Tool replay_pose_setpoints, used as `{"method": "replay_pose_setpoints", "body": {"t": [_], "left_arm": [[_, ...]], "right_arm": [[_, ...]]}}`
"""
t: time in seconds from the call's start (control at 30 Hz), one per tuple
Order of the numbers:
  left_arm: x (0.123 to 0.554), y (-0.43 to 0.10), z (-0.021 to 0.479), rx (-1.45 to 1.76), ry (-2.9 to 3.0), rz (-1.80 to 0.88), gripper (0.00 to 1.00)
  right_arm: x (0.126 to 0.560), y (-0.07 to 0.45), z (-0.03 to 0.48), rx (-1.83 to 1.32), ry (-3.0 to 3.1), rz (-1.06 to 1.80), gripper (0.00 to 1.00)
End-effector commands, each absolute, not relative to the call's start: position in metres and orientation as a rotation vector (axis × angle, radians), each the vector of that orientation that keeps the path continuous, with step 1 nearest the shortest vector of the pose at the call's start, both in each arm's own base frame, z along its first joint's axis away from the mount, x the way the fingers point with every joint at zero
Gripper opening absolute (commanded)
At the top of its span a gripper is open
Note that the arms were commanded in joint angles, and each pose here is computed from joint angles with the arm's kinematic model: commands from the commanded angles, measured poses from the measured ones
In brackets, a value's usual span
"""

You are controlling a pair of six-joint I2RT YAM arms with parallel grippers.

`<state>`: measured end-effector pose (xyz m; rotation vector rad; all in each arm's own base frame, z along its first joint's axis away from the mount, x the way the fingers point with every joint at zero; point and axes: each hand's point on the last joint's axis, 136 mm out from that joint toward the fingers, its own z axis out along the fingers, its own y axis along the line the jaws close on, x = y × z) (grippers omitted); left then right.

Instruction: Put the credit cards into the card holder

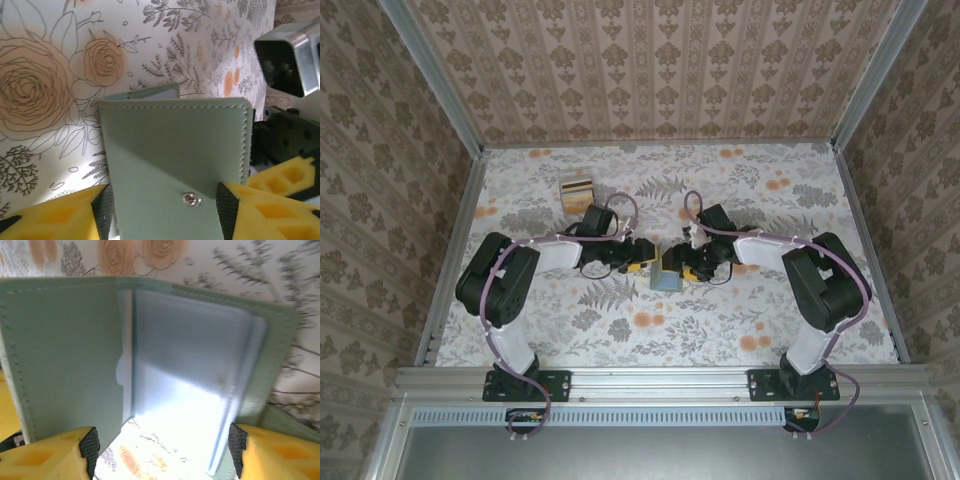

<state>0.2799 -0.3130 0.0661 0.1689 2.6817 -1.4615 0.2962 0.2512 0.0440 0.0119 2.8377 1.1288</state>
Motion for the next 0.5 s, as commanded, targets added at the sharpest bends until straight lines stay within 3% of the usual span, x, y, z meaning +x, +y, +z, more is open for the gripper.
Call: {"method": "replay_pose_setpoints", "body": {"t": [0.0, 0.13, 0.27, 0.47], "left_arm": [[0.280, -0.314, 0.078, 0.185, 2.637, -1.531, 0.61], [0.279, -0.302, 0.073, 0.139, 2.633, -1.518, 0.63], [0.283, -0.294, 0.075, 0.090, 2.595, -1.557, 0.75], [0.279, -0.289, 0.097, 0.138, 2.491, -1.625, 0.82]], "right_arm": [[0.298, 0.267, 0.049, -0.040, 2.832, 1.193, 0.73], [0.300, 0.275, 0.052, -0.063, 2.837, 1.207, 0.77], [0.300, 0.282, 0.049, -0.096, 2.859, 1.192, 0.78], [0.309, 0.285, 0.047, -0.047, 2.871, 1.163, 0.81]]}}
